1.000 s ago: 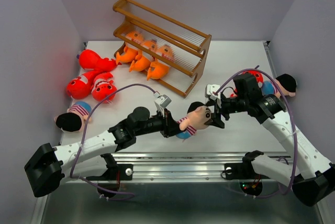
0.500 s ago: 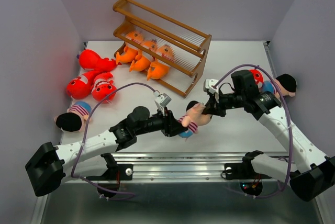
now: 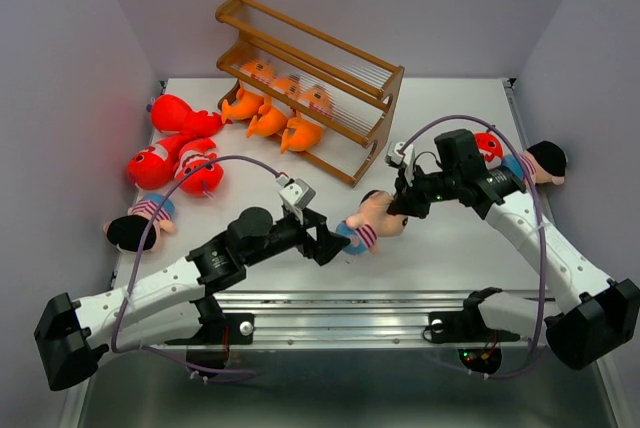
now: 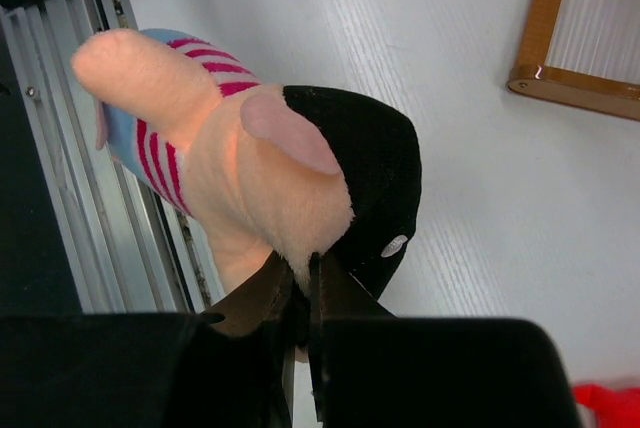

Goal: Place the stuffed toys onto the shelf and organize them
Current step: Pass the stuffed toy from the left arm to the right, then pass the stuffed toy from the right arm to the left

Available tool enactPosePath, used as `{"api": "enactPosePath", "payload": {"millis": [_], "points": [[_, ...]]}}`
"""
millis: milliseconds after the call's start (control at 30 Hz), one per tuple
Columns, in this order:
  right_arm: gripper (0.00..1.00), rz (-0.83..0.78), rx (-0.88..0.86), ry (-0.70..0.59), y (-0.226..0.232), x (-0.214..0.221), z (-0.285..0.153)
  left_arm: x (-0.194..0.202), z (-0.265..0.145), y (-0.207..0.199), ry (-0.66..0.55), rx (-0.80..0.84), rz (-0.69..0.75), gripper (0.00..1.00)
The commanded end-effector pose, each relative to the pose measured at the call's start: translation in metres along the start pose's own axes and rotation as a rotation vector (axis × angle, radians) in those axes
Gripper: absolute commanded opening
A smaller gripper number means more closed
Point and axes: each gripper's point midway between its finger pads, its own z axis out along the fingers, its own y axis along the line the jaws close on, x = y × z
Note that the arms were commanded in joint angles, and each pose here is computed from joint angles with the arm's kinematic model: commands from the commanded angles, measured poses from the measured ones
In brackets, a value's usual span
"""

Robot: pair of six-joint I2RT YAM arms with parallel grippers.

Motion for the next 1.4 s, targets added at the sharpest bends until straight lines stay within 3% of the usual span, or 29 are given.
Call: {"api": "enactPosePath", "payload": {"millis": [0, 267, 633, 700, 800, 900, 933, 1067, 1167, 1200, 1233, 1367], "points": [[0.01, 0.019, 0.044, -0.064, -0.014, -0.028, -0.006, -0.008, -0.001, -0.004, -0.018, -0.021, 0.079, 0.99], [0.01, 0.078, -0.019, -0.103, -0.011, -0.036, -0.006, 0.005, 0.019, 0.003, 0.019, -0.089, 0.111, 0.98], [0.01, 0.090, -0.095, -0.127, 0.001, -0.031, -0.005, -0.010, 0.039, 0.001, -0.033, -0.098, 0.105, 0.90], [0.01, 0.091, -0.099, -0.124, 0.002, -0.028, -0.004, -0.009, 0.042, -0.003, -0.026, -0.075, 0.108, 0.83], [0.01, 0.092, -0.096, -0.120, 0.002, -0.025, -0.003, -0.009, 0.044, -0.009, -0.025, -0.044, 0.113, 0.59], [0.01, 0.086, -0.079, -0.119, 0.000, -0.025, -0.004, -0.009, 0.044, -0.010, -0.025, -0.039, 0.112, 0.09], [0.02, 0.088, -0.074, -0.114, -0.001, -0.023, -0.003, -0.009, 0.044, -0.010, -0.025, -0.042, 0.107, 0.00], [0.09, 0.086, -0.032, -0.117, -0.007, -0.023, -0.007, -0.008, 0.038, -0.006, -0.030, -0.051, 0.100, 0.00], [0.38, 0.084, 0.025, -0.115, -0.016, -0.023, -0.012, -0.008, 0.033, -0.007, -0.018, -0.008, 0.064, 0.00], [0.82, 0.076, 0.051, -0.113, -0.020, -0.023, -0.014, -0.013, 0.032, 0.005, -0.030, -0.031, 0.044, 0.00], [1.00, 0.069, 0.089, -0.118, -0.023, -0.026, -0.018, -0.016, 0.028, 0.010, -0.036, -0.040, 0.022, 0.00], [1.00, 0.078, 0.342, -0.144, -0.066, -0.029, -0.045, -0.032, 0.018, 0.040, -0.066, -0.098, -0.049, 0.00]]}}
